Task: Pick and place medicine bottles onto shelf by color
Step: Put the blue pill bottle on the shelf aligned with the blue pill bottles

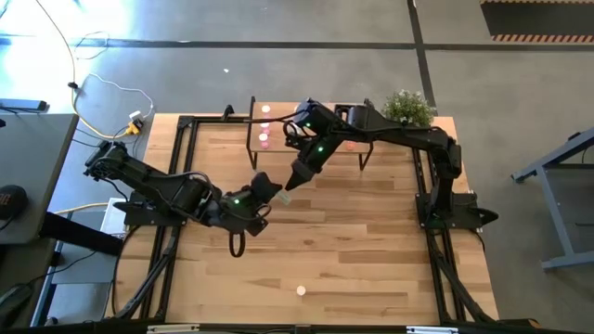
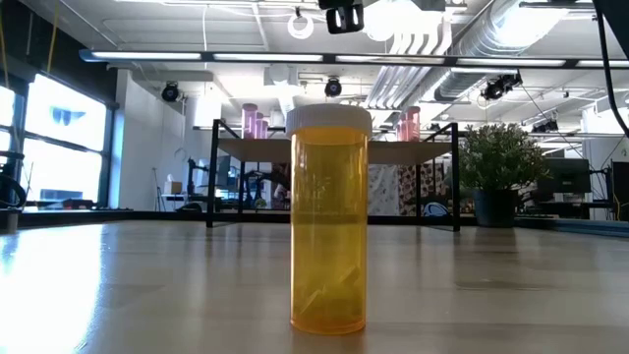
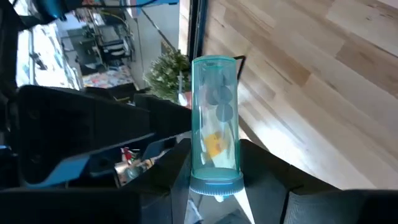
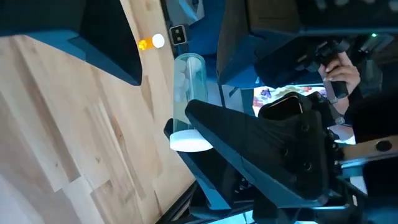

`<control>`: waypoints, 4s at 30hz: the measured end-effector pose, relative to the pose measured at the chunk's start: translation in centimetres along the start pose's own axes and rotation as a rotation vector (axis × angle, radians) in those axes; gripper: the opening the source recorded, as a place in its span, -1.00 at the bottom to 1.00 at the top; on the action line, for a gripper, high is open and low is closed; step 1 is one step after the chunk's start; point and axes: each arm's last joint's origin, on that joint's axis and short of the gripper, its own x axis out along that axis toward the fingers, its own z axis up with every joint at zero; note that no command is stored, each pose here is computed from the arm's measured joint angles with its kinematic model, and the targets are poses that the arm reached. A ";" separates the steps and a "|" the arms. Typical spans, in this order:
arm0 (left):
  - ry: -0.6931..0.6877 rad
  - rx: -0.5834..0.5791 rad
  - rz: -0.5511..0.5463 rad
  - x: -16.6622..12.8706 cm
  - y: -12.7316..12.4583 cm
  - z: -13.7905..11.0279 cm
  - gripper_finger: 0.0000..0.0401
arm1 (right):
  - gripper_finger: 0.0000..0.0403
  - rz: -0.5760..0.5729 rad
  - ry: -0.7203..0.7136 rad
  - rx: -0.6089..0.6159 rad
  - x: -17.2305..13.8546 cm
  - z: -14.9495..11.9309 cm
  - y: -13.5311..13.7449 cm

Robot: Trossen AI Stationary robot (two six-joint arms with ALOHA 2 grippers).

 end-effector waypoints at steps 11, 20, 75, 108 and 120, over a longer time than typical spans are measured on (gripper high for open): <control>0.004 0.062 0.071 0.1 0.9 0.2 -0.41 | -0.02 0.006 0.009 0.016 0.6 -0.4 0.6; 0.009 0.082 0.078 0.3 1.1 0.0 -0.41 | -0.02 0.015 0.014 0.030 0.7 -0.4 0.7; 0.167 -0.072 0.139 0.6 1.5 -0.8 -0.07 | -0.56 -0.059 -0.055 0.052 -1.3 0.8 -1.4; 0.324 -1.059 0.325 3.5 2.9 -6.0 -0.07 | -0.56 -0.457 -0.705 -0.648 -17.6 0.7 0.8; 0.323 -1.160 0.387 1.4 4.0 -8.9 -0.07 | -0.56 -0.661 -0.791 -0.675 -19.7 -6.4 4.5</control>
